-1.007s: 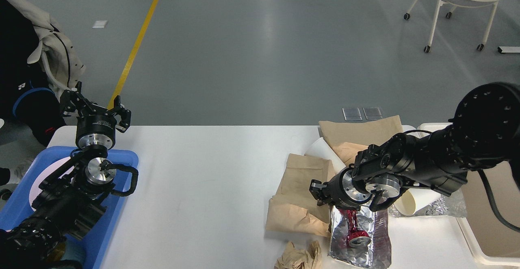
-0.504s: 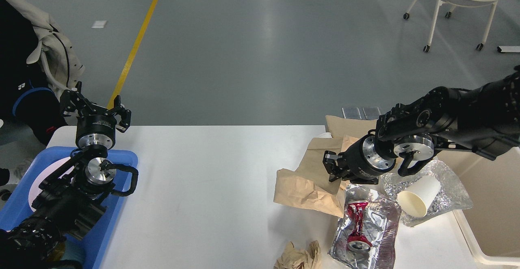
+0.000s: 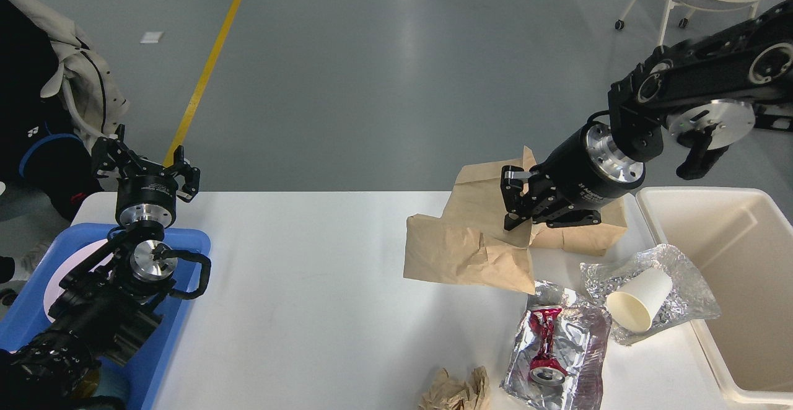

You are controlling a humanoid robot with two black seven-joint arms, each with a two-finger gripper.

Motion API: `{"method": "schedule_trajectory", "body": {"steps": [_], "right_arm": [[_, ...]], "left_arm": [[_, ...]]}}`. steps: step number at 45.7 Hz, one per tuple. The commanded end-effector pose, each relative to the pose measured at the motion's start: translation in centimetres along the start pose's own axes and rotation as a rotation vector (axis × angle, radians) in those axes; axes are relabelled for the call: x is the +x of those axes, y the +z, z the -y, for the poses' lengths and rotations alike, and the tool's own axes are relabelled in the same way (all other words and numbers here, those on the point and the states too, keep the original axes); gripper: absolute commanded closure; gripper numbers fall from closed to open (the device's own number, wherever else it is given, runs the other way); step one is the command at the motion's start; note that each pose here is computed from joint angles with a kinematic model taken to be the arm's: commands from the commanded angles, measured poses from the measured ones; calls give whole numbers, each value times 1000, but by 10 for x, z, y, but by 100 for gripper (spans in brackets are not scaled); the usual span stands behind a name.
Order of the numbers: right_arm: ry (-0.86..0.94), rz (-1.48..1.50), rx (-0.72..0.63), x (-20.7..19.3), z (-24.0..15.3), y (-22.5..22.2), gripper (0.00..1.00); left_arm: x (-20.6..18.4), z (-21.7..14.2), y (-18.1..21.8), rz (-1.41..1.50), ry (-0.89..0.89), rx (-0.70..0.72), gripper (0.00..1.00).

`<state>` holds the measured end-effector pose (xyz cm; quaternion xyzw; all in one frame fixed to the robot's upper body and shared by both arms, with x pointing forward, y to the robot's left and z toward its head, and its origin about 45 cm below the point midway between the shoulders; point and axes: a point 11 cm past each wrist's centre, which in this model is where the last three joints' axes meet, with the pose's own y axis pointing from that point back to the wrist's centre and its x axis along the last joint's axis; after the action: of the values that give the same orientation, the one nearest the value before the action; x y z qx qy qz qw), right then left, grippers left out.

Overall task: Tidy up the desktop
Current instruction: 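Carry the paper bag into the white bin and release it, then raise the right gripper up out of the white bin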

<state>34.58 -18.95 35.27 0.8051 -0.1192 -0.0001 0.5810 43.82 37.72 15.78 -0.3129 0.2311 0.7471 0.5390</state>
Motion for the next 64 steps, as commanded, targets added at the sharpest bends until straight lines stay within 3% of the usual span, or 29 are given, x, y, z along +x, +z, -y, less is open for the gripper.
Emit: {"method": "schedule_trajectory", "body": {"steps": [1, 8, 22, 38, 46, 54, 55, 56, 57, 64], "right_arm": [[29, -27, -40, 6, -10, 10, 100], [122, -15, -176, 27, -9, 58, 100], [321, 271, -329, 66, 4, 220, 100], [616, 439, -627, 43, 31, 412, 100], [770, 475, -715, 29, 35, 460, 100], [759, 452, -767, 5, 54, 477, 100], [758, 450, -769, 4, 54, 477, 81], [755, 447, -773, 3, 54, 478, 34], [753, 430, -783, 2, 54, 479, 0], [722, 416, -770, 0, 68, 472, 0]], "left_arm": [[0, 0, 0, 0, 0, 0, 2], [0, 0, 0, 0, 0, 0, 2], [0, 0, 0, -1, 0, -1, 2], [0, 0, 0, 0, 0, 0, 2], [0, 0, 0, -1, 0, -1, 2], [0, 0, 0, 0, 0, 0, 2], [0, 0, 0, -1, 0, -1, 2], [0, 0, 0, 0, 0, 0, 2], [0, 0, 0, -1, 0, -1, 2], [0, 0, 0, -1, 0, -1, 2]]}}
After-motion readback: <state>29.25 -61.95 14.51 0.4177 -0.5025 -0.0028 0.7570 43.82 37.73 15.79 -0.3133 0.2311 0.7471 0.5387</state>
